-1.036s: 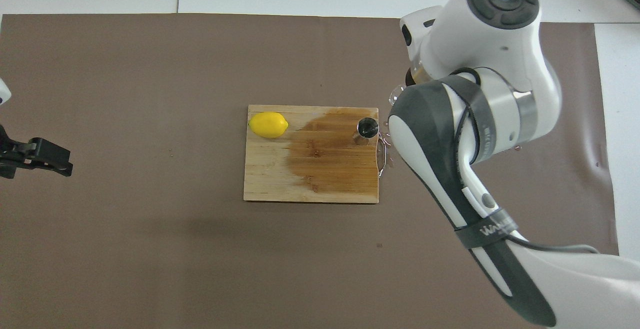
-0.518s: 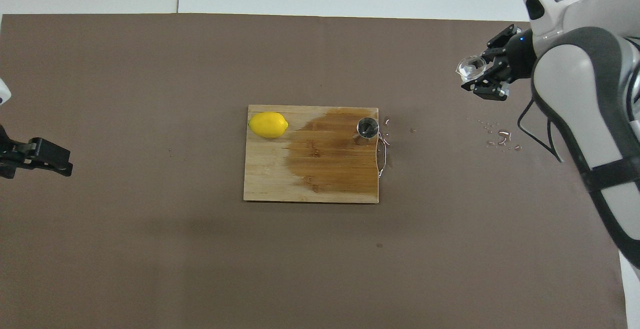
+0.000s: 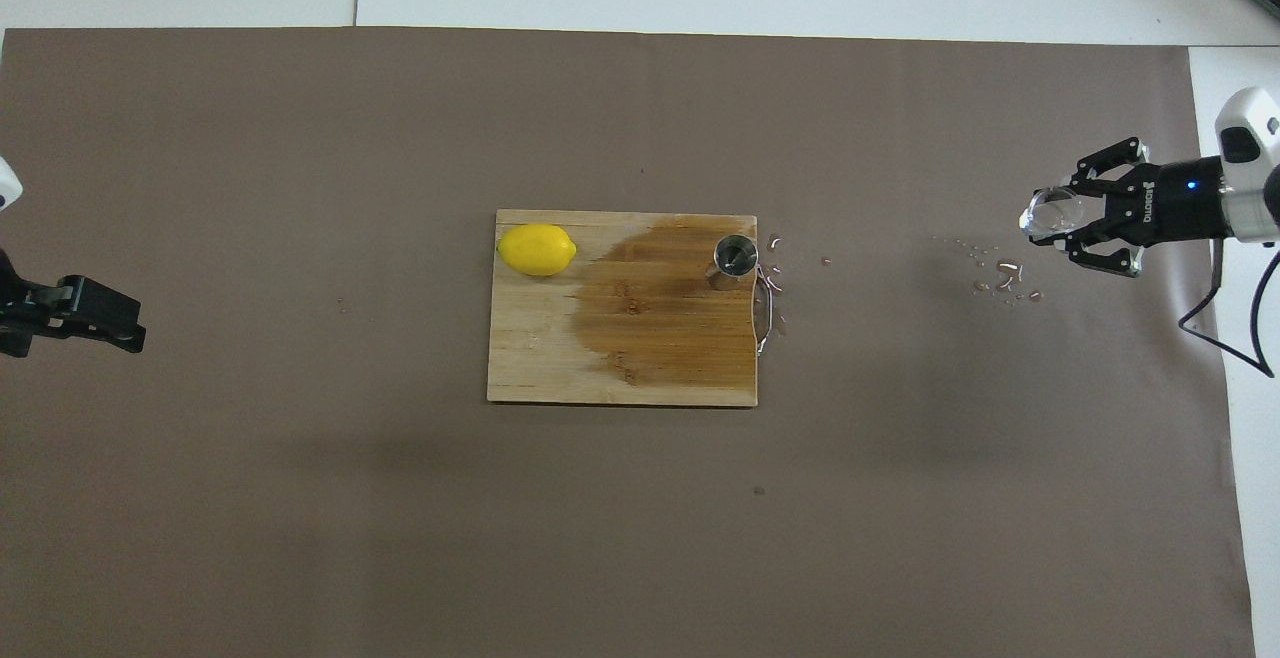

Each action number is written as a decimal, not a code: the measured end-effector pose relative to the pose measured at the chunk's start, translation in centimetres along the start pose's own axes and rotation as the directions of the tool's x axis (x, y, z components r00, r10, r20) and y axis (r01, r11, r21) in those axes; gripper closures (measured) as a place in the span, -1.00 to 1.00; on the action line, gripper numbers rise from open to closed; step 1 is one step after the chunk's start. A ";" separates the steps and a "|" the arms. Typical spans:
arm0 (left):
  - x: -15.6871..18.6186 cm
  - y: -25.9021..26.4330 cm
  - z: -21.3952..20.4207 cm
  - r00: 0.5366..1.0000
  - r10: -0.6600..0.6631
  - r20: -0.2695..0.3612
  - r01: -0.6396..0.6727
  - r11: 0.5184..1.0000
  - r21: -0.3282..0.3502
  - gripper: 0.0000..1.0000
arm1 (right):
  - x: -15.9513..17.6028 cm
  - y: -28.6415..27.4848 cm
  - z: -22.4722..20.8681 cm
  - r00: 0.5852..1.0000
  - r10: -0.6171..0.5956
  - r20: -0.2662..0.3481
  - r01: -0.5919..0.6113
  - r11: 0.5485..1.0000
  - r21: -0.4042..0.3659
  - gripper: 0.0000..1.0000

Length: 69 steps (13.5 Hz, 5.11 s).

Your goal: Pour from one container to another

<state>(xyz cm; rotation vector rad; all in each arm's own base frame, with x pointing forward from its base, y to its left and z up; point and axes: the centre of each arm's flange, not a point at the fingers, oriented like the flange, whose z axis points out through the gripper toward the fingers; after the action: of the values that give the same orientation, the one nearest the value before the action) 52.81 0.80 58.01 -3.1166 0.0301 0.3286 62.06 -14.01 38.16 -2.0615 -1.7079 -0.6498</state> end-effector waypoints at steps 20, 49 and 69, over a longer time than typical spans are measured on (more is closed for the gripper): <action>0.0 0.0 0.0 1.000 0.000 0.000 0.000 1.000 0.000 -1.00 | -10.7 -2.5 8.2 0.972 -0.123 -0.200 0.115 0.992 -0.053 0.01; 0.0 0.0 0.0 1.000 0.000 0.000 0.000 1.000 0.000 -1.00 | 18.4 -3.0 -11.0 0.240 0.970 -0.029 -0.766 0.171 -0.619 -1.00; 0.0 0.0 0.0 1.000 0.000 0.000 0.000 1.000 0.000 -1.00 | 24.3 -10.6 -14.8 0.061 0.996 0.067 -0.796 0.089 -0.598 -1.00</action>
<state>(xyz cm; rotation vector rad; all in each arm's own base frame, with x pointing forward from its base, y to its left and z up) 52.81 0.80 58.01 -3.1166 0.0299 0.3287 53.75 -0.79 64.24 -3.1693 0.1558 0.0356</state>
